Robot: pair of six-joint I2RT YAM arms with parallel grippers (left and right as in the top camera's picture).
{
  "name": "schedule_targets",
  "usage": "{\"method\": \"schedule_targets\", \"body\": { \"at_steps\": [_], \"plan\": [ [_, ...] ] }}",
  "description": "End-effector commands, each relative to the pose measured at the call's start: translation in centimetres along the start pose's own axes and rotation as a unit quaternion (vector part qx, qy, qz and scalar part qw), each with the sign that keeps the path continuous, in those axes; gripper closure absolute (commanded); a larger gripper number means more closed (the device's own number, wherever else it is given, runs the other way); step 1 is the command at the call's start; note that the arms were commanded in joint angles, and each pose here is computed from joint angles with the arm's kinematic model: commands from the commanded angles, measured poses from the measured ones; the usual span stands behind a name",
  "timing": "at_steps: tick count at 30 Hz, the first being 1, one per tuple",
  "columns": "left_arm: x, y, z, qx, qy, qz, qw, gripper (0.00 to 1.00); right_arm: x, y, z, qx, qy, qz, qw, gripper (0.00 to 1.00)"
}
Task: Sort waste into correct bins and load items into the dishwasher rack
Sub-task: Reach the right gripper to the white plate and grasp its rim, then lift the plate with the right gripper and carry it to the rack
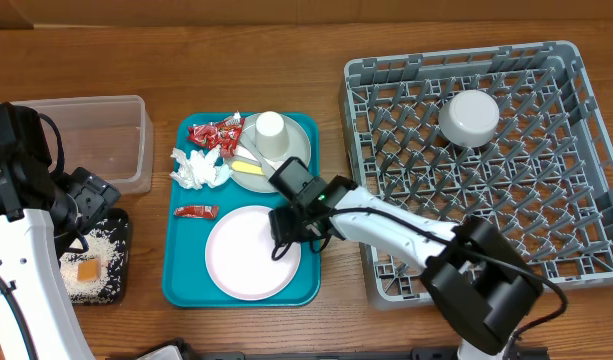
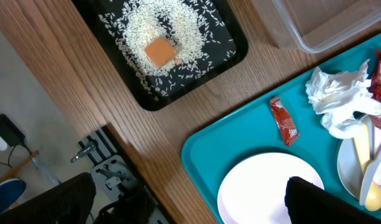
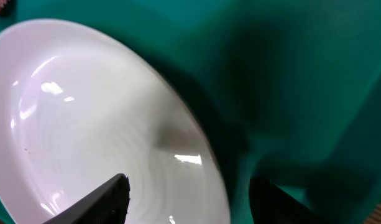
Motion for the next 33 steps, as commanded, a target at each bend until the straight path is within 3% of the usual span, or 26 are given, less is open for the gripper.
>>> {"method": "schedule_targets", "body": {
  "at_steps": [1,5,12,15,21,25,33],
  "plan": [
    [0.6,0.2,-0.1,-0.005,-0.009,0.009,1.000,0.00,-2.0,0.6,1.2,0.002,0.027,-0.001,1.000,0.36],
    [0.6,0.2,-0.1,-0.006,-0.009,0.009,1.000,0.00,-2.4,0.5,1.4,0.002,0.031,0.001,1.000,0.46],
    [0.6,0.2,-0.1,-0.006,-0.009,0.009,1.000,0.00,-1.9,0.9,0.9,0.003,0.029,0.000,1.000,0.85],
    [0.6,0.2,-0.1,-0.006,-0.009,0.009,1.000,0.00,-1.3,1.2,0.4,0.005,0.028,0.001,1.000,0.95],
    [0.6,0.2,-0.1,-0.005,-0.009,0.009,1.000,0.00,0.2,2.0,-0.4,0.004,0.033,0.004,0.999,0.96],
    [0.6,0.2,-0.1,-0.005,-0.009,0.009,1.000,0.00,2.6,4.0,-0.8,0.034,0.052,-0.041,0.997,0.96],
    [0.6,0.2,-0.1,-0.005,-0.009,0.009,1.000,0.00,12.0,6.0,-2.5,0.088,0.021,-0.057,0.994,0.96]
  ]
}}
Point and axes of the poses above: each gripper's point midway between its finger pads, its own x axis back along the fingers, its own y axis along the line the jaws close on, z = x × y, the point moved 6 cm from there along x, back along the fingers, and after that the axes turned 9 degrees about x, right-handed, at the moved point
